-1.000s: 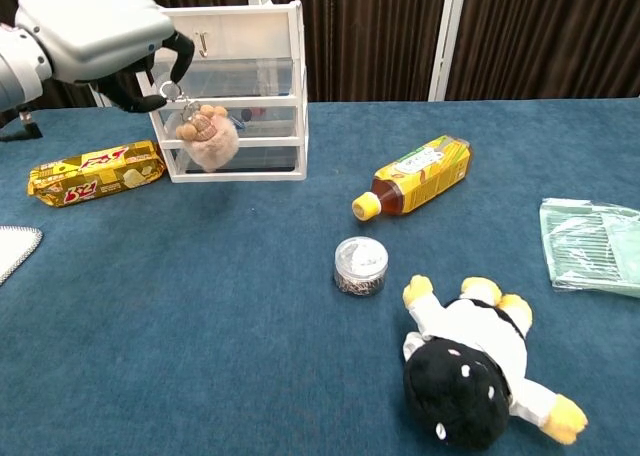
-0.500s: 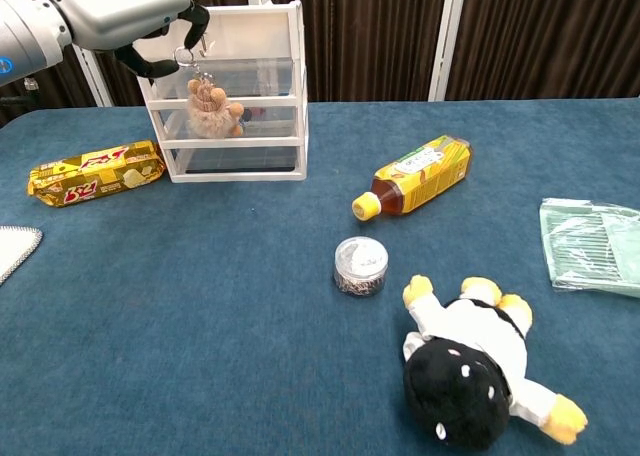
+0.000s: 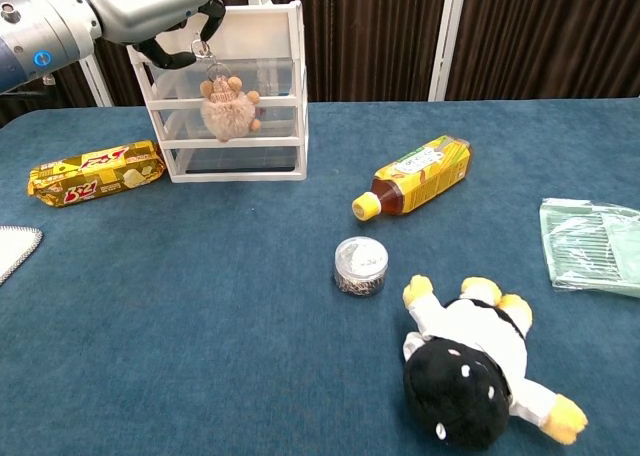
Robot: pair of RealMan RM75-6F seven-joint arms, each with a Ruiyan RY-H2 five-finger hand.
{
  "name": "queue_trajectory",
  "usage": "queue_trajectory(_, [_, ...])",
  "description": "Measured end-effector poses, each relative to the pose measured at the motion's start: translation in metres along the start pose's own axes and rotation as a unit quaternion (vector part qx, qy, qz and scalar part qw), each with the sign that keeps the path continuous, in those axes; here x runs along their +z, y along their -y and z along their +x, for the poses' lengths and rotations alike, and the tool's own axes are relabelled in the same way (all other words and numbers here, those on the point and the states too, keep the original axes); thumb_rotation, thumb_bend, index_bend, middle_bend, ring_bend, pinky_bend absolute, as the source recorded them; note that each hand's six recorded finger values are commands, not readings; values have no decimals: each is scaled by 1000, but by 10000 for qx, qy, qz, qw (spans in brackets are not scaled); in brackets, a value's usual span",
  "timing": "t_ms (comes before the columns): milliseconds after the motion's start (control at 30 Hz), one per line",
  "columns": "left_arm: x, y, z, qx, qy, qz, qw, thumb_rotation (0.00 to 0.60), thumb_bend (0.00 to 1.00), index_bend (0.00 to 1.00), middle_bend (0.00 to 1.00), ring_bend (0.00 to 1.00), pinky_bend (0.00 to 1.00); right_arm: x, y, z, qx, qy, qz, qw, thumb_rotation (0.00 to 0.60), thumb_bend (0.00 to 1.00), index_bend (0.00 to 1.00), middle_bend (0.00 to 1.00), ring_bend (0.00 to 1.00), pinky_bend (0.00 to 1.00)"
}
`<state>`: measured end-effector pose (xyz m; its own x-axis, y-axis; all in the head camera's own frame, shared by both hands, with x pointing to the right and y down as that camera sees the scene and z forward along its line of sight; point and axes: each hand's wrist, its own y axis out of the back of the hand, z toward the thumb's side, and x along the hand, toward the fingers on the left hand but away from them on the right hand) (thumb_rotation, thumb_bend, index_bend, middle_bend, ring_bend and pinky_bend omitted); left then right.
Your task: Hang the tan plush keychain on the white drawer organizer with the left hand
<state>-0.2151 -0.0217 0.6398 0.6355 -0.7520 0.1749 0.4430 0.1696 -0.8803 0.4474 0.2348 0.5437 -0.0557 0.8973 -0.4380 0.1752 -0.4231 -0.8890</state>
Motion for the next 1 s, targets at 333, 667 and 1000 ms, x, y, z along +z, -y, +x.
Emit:
queue_trajectory(333, [5,3,5,2,3,-47,10000,600,348,512,1000,879,765,0,0,0,0,1,-9,10000,600,2,0,0,0,0])
queue_trajectory(667, [5,5,1,20,53,3,10000,600,345,512,1000,877,765,1,-1,1,-13,-15,-26,10000,600,2,0,0,0,0])
queue_trajectory(1000, [3,2,2,39,42,74,10000,600,346,512,1000,878,764,1,-3,1,-44,-27,-68,10000,600,2,0,0,0,0])
